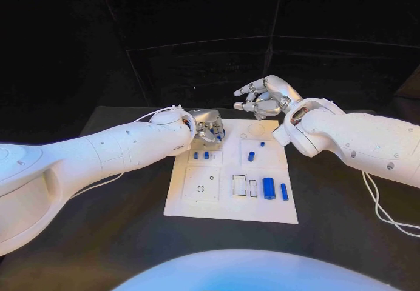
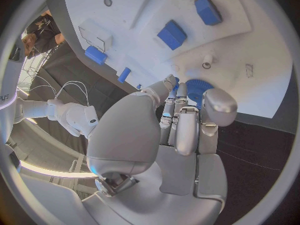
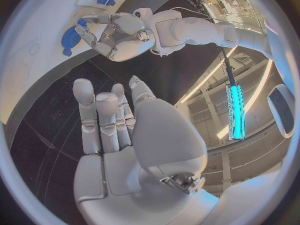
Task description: Assemble the parts on the task board
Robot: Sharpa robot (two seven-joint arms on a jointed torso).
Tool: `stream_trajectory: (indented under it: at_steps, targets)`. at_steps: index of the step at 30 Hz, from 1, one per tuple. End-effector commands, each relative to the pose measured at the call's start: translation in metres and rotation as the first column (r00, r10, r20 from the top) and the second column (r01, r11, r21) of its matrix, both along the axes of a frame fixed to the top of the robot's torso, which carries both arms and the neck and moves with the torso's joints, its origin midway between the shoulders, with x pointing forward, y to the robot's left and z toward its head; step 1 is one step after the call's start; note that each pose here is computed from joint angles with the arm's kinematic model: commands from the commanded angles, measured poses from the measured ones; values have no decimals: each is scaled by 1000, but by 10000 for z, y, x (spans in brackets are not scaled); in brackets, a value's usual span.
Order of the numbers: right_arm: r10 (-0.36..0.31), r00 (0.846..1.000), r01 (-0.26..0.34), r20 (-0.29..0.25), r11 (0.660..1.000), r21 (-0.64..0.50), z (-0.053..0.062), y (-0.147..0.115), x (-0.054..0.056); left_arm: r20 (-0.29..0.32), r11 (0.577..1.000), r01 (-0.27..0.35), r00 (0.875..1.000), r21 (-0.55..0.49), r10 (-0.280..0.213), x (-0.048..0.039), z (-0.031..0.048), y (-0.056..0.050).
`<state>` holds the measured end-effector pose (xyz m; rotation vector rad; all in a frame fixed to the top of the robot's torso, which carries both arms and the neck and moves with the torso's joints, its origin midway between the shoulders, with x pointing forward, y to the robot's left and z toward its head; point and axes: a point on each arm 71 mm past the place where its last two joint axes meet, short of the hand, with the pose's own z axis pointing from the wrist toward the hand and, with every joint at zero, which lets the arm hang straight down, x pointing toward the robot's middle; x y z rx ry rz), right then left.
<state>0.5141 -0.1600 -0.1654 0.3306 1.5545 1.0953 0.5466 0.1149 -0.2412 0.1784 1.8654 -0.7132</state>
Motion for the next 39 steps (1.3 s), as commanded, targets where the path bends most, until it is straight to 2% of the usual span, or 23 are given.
stream_trajectory:
  at_steps: [1, 3, 7, 11, 16, 28, 39]
  targets:
    - [8, 1000, -8, 5, 1000, 4, 17, 4, -3, 21, 999, -14, 1000, -43, 15, 12, 104, 44]
    - [7, 1000, -7, 5, 1000, 4, 17, -4, -3, 21, 998, -23, 999, -52, 24, 16, 151, 99]
    - [4, 1000, -4, 5, 1000, 3, 16, -16, -2, 8, 997, -43, 999, -56, 43, 22, 196, 218]
    - [3, 1000, -3, 5, 1000, 2, 16, -23, -1, -18, 997, -62, 998, -53, 61, 25, 202, 346]
    - [3, 1000, -3, 5, 1000, 2, 14, -24, 1, -40, 996, -83, 996, -39, 82, 31, 181, 434]
    - [4, 1000, -4, 4, 1000, 2, 13, -19, 3, -88, 993, -116, 989, 5, 116, 51, 43, 522]
    - [6, 1000, -6, 4, 1000, 2, 13, -12, 2, -119, 994, -101, 987, 41, 105, 21, -61, 508]
